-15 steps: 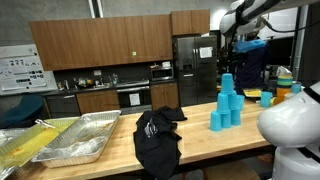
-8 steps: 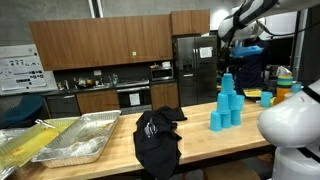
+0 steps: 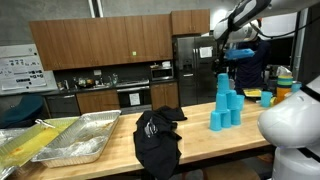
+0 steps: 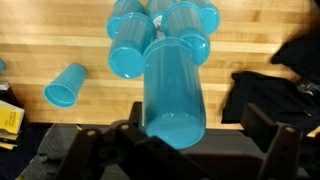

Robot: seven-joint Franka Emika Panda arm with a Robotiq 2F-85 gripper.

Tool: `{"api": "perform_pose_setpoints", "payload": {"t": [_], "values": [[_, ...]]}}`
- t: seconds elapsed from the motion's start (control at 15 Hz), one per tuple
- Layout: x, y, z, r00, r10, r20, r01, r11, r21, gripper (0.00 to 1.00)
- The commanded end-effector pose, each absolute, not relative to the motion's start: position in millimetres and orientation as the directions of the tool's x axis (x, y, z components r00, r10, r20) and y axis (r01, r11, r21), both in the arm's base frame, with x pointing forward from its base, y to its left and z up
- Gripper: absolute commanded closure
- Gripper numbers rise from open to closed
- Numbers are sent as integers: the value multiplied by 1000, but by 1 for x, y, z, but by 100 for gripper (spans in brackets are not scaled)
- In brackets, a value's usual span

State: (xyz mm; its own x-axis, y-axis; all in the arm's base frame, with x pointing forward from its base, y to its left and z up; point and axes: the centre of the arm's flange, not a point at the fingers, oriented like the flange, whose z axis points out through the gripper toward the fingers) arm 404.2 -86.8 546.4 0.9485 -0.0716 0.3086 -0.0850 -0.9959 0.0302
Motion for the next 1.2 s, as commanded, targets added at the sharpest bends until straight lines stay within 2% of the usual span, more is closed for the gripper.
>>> {"api": "perform_pose_setpoints", "payload": {"t": [0.0,0.07,0.13,0.27,0.67,0.73,0.8,0.87,1.0,1.13], "values": [[395,-105,564,945,-56,322,-70,-997,33,0],[393,-111,568,944,-45,326,-58,-998,31,25],[390,-117,572,941,-43,336,-59,-998,36,26],[381,-126,580,935,-45,352,-61,-998,35,39],[358,-140,602,923,-24,385,-40,-999,34,85],[358,-140,604,929,-23,369,-35,-999,25,61],[377,-124,595,939,-9,343,-13,-1000,7,48],[366,-136,593,930,-33,367,-46,-999,27,72],[370,-126,591,935,-17,355,-25,-1000,16,63],[374,-122,588,938,-7,347,-14,-1000,18,49]]}}
